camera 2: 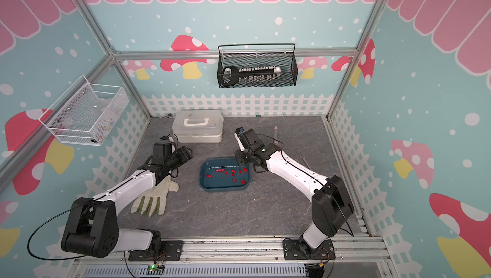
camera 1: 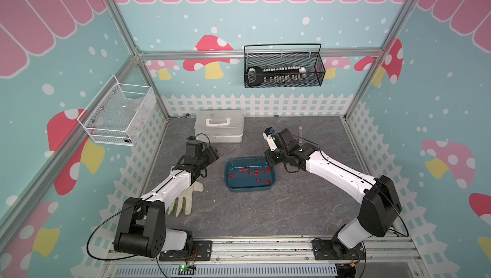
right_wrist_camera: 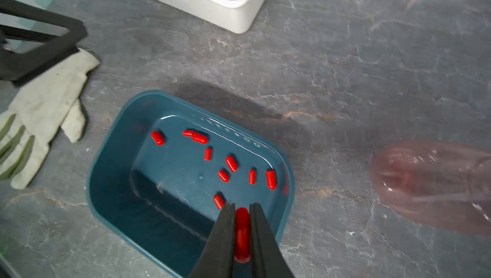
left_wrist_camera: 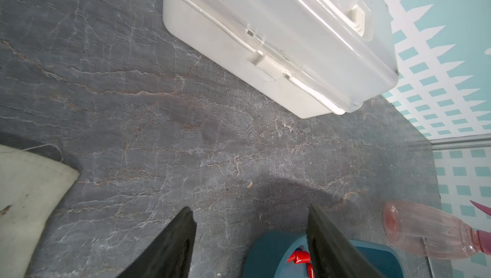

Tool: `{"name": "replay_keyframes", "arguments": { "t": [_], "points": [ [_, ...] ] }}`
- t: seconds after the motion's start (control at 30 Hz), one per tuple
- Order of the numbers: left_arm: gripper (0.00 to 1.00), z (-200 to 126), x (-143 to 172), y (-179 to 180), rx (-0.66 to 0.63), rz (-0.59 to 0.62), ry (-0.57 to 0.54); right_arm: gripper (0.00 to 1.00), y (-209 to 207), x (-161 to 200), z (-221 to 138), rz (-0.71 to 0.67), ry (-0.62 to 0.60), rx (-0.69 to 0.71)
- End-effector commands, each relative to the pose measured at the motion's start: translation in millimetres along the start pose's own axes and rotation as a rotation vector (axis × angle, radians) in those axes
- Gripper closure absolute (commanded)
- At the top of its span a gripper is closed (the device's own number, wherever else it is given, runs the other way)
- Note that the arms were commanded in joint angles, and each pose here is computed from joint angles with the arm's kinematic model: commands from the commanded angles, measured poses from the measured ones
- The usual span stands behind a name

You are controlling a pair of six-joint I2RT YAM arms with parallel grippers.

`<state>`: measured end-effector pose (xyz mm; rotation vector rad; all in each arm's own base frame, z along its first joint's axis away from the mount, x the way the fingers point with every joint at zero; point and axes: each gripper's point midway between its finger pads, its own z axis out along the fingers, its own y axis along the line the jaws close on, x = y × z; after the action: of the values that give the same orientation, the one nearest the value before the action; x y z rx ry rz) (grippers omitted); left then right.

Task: Take the screw protection sleeves out of the storage box
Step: Place the screw protection sleeve at the center of the board.

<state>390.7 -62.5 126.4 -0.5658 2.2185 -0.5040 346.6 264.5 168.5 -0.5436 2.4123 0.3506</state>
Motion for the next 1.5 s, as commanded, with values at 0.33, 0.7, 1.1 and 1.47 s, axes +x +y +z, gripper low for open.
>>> {"name": "replay_keyframes", "arguments": {
  "t": [0.33, 0.7, 1.1, 1.47],
  "points": [
    [0.35, 0.3, -9.0, -7.2, 0.019, 0.018, -0.013, 0.84, -66.0, 44.8, 14.0, 0.066, 0.039, 0.133],
    [0.35, -13.4, -5.2, -14.3, -0.047, 0.188, 0.084, 0.84, -88.5, 74.5, 47.4, 0.113, 0.131, 0.155],
    [0.35, 1.4, 14.7, -30.0, 0.029, 0.194, 0.208, 0.83, -95.0, 93.0, 71.4, 0.145, 0.197, 0.139],
    [0.35, 6.2, 22.7, -33.7, 0.05, 0.186, 0.257, 0.83, -96.3, 109.1, 89.2, 0.154, 0.254, 0.132]
  ]
}}
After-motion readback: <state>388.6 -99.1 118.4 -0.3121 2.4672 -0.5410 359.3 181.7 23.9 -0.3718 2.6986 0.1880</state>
